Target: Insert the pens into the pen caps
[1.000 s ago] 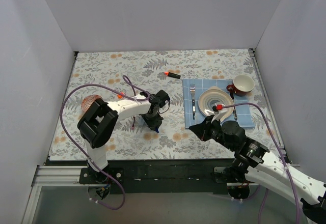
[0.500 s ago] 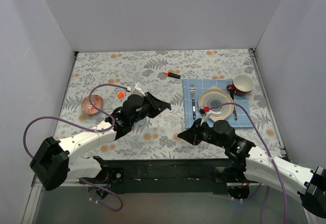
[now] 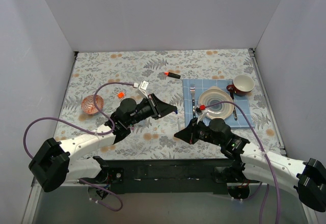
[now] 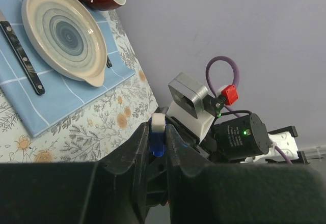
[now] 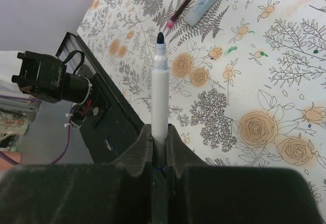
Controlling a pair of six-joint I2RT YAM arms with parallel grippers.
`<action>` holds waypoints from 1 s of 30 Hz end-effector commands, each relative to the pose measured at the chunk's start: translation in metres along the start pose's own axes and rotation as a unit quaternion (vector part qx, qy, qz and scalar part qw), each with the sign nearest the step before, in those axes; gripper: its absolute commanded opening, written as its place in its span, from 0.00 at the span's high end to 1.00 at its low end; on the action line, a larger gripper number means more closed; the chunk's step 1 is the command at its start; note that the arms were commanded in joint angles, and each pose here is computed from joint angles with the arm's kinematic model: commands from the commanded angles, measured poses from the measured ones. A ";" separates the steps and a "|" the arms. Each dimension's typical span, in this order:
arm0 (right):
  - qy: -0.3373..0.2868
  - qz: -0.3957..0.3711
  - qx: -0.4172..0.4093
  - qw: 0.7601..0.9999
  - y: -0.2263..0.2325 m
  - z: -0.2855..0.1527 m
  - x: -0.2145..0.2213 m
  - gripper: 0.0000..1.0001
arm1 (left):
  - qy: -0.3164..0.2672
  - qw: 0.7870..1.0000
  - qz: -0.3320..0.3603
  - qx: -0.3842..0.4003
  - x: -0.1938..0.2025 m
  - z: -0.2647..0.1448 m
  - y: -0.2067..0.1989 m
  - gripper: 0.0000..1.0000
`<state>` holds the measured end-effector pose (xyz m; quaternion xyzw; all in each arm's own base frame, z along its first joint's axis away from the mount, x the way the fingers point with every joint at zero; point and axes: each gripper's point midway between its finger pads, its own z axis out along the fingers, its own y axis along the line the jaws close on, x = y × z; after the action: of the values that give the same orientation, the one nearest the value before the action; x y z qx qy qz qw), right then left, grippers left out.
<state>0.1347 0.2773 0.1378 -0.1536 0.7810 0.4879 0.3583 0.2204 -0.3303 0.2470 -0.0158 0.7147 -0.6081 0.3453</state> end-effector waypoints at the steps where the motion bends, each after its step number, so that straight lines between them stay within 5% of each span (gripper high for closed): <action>1: -0.042 -0.007 -0.041 0.998 0.026 0.001 -0.030 0.99 | 0.006 0.998 0.033 0.045 0.001 -0.006 -0.019 1.00; 30: -0.051 -0.012 -0.056 0.997 0.033 -0.004 -0.033 0.99 | 0.014 0.998 0.052 0.023 0.009 0.004 0.006 1.00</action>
<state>0.1322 0.2796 0.1495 -0.1534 0.7675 0.5065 0.3619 0.2207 -0.3359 0.2429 0.0239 0.7044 -0.6086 0.3645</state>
